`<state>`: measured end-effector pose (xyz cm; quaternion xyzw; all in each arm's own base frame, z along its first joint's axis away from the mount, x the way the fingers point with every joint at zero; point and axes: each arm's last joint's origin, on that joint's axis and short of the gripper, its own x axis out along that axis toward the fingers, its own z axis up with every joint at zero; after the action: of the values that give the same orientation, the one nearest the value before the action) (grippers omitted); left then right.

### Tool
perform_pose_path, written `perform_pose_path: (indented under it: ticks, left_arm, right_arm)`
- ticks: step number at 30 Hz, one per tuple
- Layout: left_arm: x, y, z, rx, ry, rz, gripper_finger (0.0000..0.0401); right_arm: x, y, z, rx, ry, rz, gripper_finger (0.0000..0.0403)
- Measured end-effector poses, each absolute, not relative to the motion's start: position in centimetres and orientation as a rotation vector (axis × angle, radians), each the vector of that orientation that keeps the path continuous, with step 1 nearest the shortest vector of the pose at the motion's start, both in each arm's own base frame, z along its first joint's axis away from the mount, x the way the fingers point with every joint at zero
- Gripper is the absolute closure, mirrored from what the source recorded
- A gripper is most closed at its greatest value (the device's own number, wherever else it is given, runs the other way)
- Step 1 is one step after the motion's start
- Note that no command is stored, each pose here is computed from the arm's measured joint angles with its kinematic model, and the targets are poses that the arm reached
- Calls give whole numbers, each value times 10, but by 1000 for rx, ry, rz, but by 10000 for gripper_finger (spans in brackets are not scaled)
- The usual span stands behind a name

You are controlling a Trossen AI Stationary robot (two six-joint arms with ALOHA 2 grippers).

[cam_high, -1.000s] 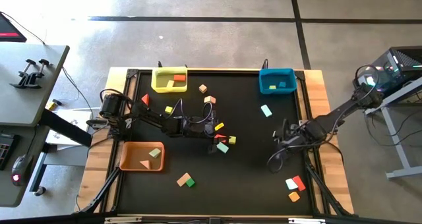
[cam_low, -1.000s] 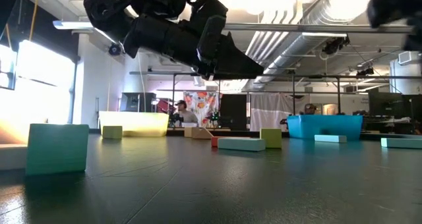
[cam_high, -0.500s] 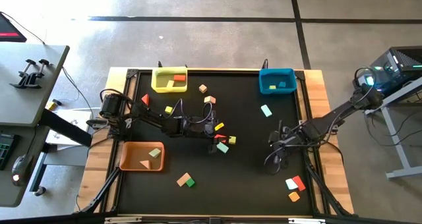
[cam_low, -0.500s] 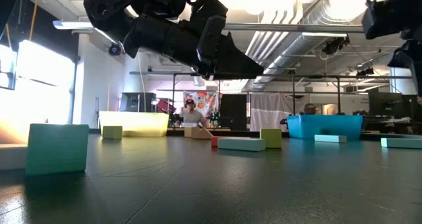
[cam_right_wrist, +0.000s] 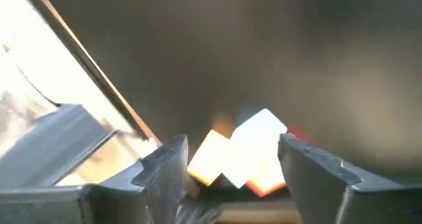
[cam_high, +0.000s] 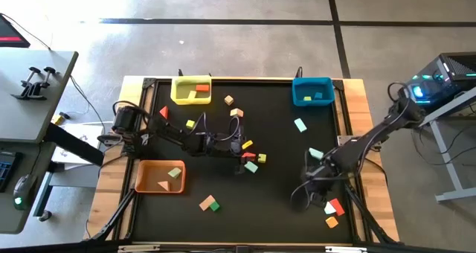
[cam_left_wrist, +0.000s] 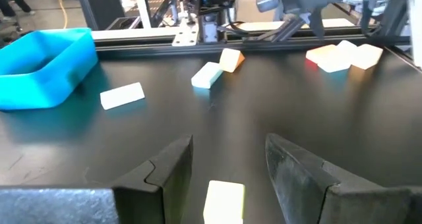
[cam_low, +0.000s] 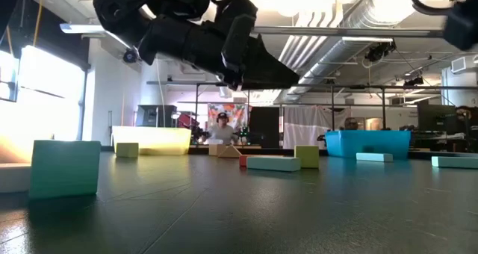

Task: Sort blocks by size
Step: Put the light green wooden block into the orange bin

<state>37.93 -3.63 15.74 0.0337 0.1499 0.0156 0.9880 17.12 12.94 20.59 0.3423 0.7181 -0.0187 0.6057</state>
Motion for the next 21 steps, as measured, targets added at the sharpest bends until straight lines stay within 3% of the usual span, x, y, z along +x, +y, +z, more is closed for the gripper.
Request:
perform_pose_path:
  ticks: [7, 21]
  left_arm:
    - [377, -53, 156, 103, 313, -20, 222]
    - [376, -64, 153, 134, 323, -51, 222]
  right_arm:
    - [161, 152, 192, 908, 1837, -237, 169]
    - [160, 167, 177, 978, 1854, -443, 169]
